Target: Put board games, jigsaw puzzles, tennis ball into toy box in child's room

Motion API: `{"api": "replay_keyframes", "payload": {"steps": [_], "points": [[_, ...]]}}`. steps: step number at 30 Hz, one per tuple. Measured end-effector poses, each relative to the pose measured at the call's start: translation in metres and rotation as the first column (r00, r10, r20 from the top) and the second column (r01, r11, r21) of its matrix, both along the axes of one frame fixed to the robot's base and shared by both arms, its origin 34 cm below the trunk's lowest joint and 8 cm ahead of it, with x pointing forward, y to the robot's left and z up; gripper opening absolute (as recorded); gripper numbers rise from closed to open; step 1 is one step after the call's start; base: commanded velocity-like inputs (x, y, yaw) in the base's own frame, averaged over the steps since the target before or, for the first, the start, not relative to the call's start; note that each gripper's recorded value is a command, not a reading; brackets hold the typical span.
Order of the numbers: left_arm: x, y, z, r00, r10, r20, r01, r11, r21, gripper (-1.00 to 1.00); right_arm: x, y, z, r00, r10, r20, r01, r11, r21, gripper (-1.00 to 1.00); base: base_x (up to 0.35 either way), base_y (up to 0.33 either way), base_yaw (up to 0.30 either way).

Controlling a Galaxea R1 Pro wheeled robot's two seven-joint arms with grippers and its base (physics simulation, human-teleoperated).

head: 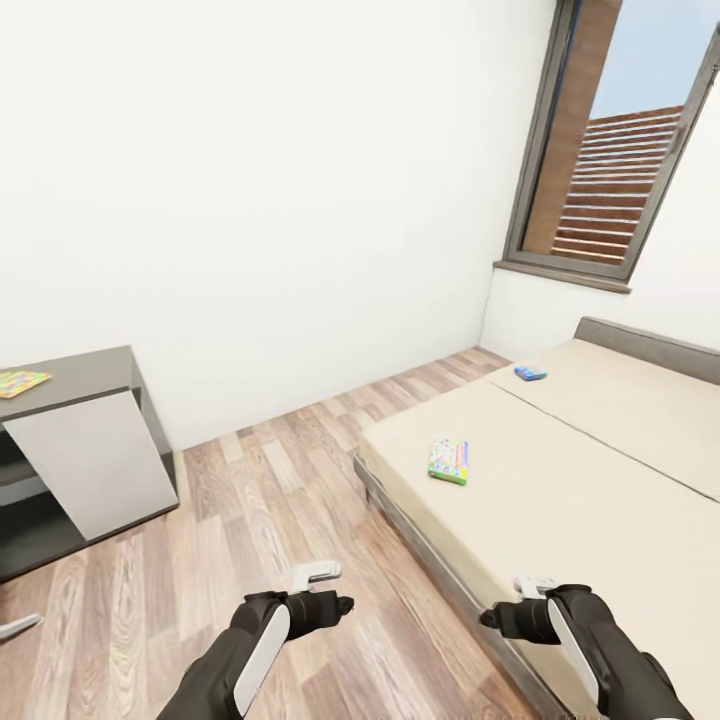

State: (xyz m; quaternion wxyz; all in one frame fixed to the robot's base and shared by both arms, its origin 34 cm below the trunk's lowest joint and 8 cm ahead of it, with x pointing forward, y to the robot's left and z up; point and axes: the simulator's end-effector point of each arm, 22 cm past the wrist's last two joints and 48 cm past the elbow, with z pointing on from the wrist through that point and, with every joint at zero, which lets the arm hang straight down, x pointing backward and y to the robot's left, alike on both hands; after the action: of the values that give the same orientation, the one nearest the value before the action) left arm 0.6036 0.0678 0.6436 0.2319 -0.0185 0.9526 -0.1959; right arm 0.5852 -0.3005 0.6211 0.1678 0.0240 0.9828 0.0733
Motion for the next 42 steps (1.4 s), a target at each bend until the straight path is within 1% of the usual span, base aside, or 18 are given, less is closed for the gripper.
{"api": "replay_keyframes", "payload": {"steps": [9,20,21,23,26,33,42], "points": [[-0.001,-0.002,-0.001,1.0,-0.002,-0.003,0.002,1.0,-0.005,1.0,-0.001,-0.004,-0.002,1.0,-0.003,-0.006,0.002,1.0,-0.004,1.0,0.0,0.0,-0.247],[-0.001,-0.003,-0.002,1.0,0.003,-0.008,-0.003,1.0,-0.015,1.0,-0.001,-0.006,-0.003,1.0,-0.003,-0.004,0.003,1.0,-0.006,1.0,0.0,0.0,-0.084],[0.002,-0.007,0.003,1.0,0.0,-0.003,0.0,1.0,-0.029,1.0,0.003,-0.006,0.001,1.0,-0.009,0.004,0.009,1.0,0.004,1.0,0.0,0.0,0.0],[0.01,-0.01,0.012,1.0,-0.007,0.011,0.007,0.999,-0.042,1.0,0.013,-0.005,0.01,1.0,-0.018,0.026,0.017,1.0,0.026,1.0,0.0,0.0,0.0],[0.022,-0.012,0.025,0.999,-0.008,0.042,0.01,0.998,-0.054,1.0,0.028,-0.006,0.023,0.998,-0.021,0.06,0.019,0.999,0.027,1.0,0.0,0.0,0.0],[0.031,-0.014,0.038,0.997,-0.005,0.075,0.01,0.998,-0.062,1.0,0.061,-0.005,0.053,0.99,-0.015,0.138,0.012,1.0,0.024,1.0,0.0,0.0,0.0],[0.031,-0.014,0.038,0.997,-0.005,0.075,0.01,0.998,-0.062,1.0,0.062,-0.005,0.054,0.99,-0.015,0.14,0.011,1.0,0.023,1.0,0.0,0.0,0.0]]}}
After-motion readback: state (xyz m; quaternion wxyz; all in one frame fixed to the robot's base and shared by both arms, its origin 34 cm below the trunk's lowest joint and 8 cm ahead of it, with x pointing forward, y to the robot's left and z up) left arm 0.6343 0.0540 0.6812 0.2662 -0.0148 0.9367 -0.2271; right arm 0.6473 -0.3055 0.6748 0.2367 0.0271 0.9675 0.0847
